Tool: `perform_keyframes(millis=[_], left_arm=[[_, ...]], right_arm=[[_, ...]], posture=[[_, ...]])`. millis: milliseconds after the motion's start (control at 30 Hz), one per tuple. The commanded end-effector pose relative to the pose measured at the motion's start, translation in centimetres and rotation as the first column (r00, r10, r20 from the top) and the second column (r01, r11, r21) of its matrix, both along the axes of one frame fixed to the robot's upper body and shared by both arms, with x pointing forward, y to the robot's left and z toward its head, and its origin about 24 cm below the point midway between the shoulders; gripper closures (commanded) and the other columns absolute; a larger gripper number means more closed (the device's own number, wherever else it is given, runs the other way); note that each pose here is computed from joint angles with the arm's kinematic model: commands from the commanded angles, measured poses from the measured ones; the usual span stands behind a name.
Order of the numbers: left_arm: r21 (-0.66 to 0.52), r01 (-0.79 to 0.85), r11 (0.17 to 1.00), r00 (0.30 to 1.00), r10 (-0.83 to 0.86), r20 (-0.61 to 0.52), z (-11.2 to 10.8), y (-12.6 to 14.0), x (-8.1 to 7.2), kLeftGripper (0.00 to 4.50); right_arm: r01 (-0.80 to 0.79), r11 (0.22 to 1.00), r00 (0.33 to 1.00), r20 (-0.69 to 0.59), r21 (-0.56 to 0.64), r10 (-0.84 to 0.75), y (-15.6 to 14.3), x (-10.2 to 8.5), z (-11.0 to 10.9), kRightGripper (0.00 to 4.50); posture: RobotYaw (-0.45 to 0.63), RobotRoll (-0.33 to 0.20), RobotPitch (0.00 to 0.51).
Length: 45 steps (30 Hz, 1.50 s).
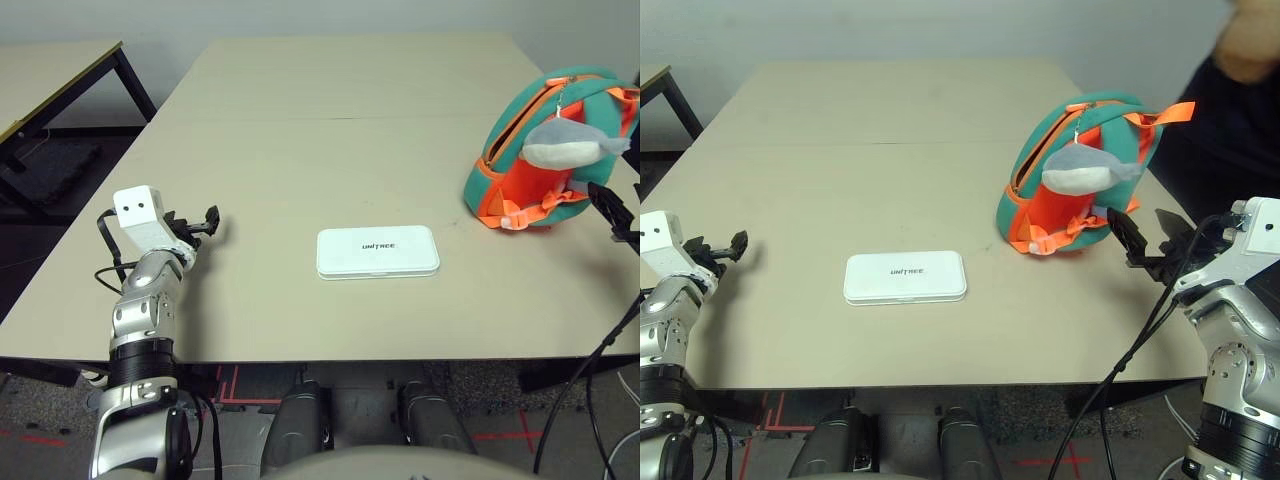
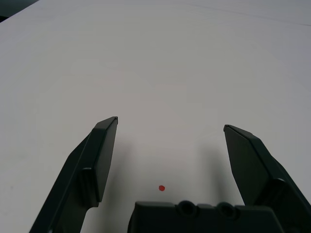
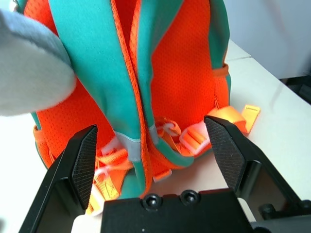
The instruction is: Put the pencil case into the backpack and zip it.
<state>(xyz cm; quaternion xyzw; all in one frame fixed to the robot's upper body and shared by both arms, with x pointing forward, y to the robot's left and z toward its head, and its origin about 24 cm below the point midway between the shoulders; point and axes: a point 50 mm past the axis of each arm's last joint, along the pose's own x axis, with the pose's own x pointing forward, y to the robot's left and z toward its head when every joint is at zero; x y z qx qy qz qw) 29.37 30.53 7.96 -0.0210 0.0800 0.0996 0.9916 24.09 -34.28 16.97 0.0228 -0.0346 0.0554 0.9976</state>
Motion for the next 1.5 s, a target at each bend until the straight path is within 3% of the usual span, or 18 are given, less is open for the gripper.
perform_keyframes(millis=[33, 167, 367, 500, 600, 667, 767, 1067, 1167, 1500], left_arm=[[0.010, 0.010, 1.000, 1.000, -0.010, -0.008, 0.1, 0.1, 0.4, 0.02], [0.018, 0.063, 0.998, 0.998, -0.064, 0.023, 1.1, -0.9, 1.4, 0.02], [-0.047, 0.277, 0.960, 0.955, -0.270, 0.121, 6.2, -2.0, 2.5, 0.02], [-0.250, 0.555, 0.793, 0.831, -0.544, 0.116, 8.5, -4.3, 0.9, 0.02], [-0.398, 0.651, 0.646, 0.732, -0.673, 0.105, 9.2, -4.9, -1.0, 0.00], [-0.460, 0.650, 0.605, 0.710, -0.699, 0.083, 9.2, -4.8, -1.7, 0.00], [-0.544, 0.646, 0.536, 0.662, -0.748, 0.049, 8.5, -5.2, -2.5, 0.00], [-0.769, 0.493, 0.407, 0.556, -0.827, -0.082, 4.2, -7.3, -3.4, 0.00], [-0.818, 0.435, 0.377, 0.529, -0.842, -0.107, 3.3, -7.7, -3.3, 0.00], [-0.860, 0.311, 0.404, 0.523, -0.829, -0.200, 1.0, -7.7, -1.6, 0.00]], right_arm=[[-0.030, 1.000, 1.000, -0.001, 0.006, 0.030, 0.7, 0.4, -0.3, 0.00], [-0.059, 0.998, 0.998, 0.024, -0.017, 0.060, 1.3, 0.5, 0.5, 0.00], [-0.081, 0.996, 0.996, -0.024, 0.039, 0.082, 1.7, -1.0, 2.1, 0.00], [-0.131, 0.980, 0.966, -0.206, 0.147, 0.160, 2.6, -3.3, 2.0, 0.00], [-0.164, 0.955, 0.910, -0.336, 0.249, 0.244, 3.5, -4.8, 1.6, 0.15], [-0.177, 0.941, 0.869, -0.402, 0.290, 0.287, 4.0, -5.4, 1.4, 0.53], [-0.210, 0.922, 0.788, -0.501, 0.327, 0.357, 4.9, -5.6, 0.8, 1.49], [-0.272, 0.894, 0.629, -0.637, 0.356, 0.445, 7.9, -3.4, -0.9, 4.46], [-0.289, 0.894, 0.618, -0.646, 0.342, 0.448, 9.2, -2.1, -1.6, 4.49], [-0.293, 0.917, 0.631, -0.666, 0.269, 0.397, 13.1, 1.7, -3.8, 4.49]], posture=[[-0.01, 0.000, 0.057], [-0.04, 0.000, 0.066], [-0.04, 0.000, 0.070], [-0.02, 0.000, 0.053], [-0.02, 0.000, 0.056], [-0.02, 0.000, 0.056], [-0.03, 0.000, 0.057], [-0.01, 0.000, 0.052], [-0.01, 0.000, 0.054], [0.00, 0.000, 0.060]])
